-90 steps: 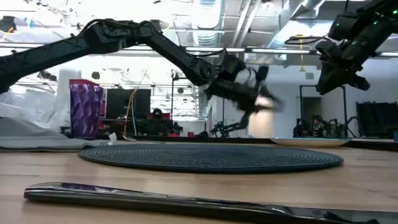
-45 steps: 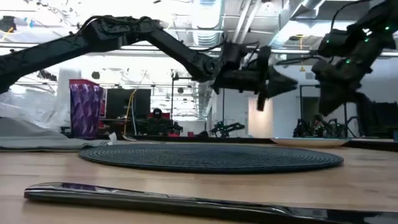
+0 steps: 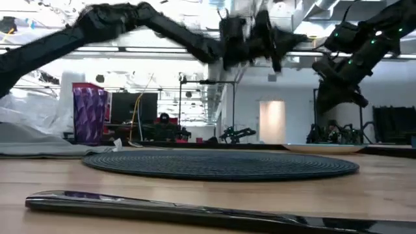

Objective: Set table place
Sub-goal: Put the blue patterned plate on the dark blue table mat

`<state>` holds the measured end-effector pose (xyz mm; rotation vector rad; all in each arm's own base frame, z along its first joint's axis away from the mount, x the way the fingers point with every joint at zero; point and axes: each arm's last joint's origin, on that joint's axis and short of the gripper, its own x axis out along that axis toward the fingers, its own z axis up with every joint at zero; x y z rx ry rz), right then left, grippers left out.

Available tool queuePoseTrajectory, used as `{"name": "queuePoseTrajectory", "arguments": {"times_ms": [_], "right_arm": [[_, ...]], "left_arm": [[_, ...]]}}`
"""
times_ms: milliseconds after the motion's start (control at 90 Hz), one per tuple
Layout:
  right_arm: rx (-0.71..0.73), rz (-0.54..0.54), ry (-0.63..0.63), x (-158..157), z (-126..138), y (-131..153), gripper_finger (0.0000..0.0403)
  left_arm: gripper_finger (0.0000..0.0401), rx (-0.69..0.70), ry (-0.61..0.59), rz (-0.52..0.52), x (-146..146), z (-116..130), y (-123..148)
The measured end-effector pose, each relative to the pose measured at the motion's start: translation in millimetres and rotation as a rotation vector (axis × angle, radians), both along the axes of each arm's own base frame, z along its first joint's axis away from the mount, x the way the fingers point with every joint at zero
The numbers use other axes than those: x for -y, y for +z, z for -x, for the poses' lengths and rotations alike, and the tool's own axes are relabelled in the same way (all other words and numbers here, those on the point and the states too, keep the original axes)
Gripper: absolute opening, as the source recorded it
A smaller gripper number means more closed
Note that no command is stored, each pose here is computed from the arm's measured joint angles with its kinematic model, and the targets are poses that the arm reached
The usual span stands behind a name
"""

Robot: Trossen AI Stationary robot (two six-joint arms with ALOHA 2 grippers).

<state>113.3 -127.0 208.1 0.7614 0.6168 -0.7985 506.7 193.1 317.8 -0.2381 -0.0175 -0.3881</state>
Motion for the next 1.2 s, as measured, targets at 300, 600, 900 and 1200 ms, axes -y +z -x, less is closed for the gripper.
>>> {"name": "queuePoseTrajectory", "arguments": {"times_ms": [300,600,900,1200], "right_arm": [[0.019,0.032,0.006,2,-2,2,0.0058],[0.017,0.033,0.008,2,-2,2,0.0058],[0.017,0.044,0.006,2,-2,3,0.0058],[-0.088,-0.056,0.0,5,-10,-16,0.0049]], "left_arm": [[0.0008,-0.319,0.213,-0.228,24,52,51],[0.0006,-0.449,0.372,-0.219,49,99,40],[0.0006,-0.229,0.516,-0.106,113,192,-18],[0.0006,-0.07,0.645,-0.075,176,261,-84]]}}
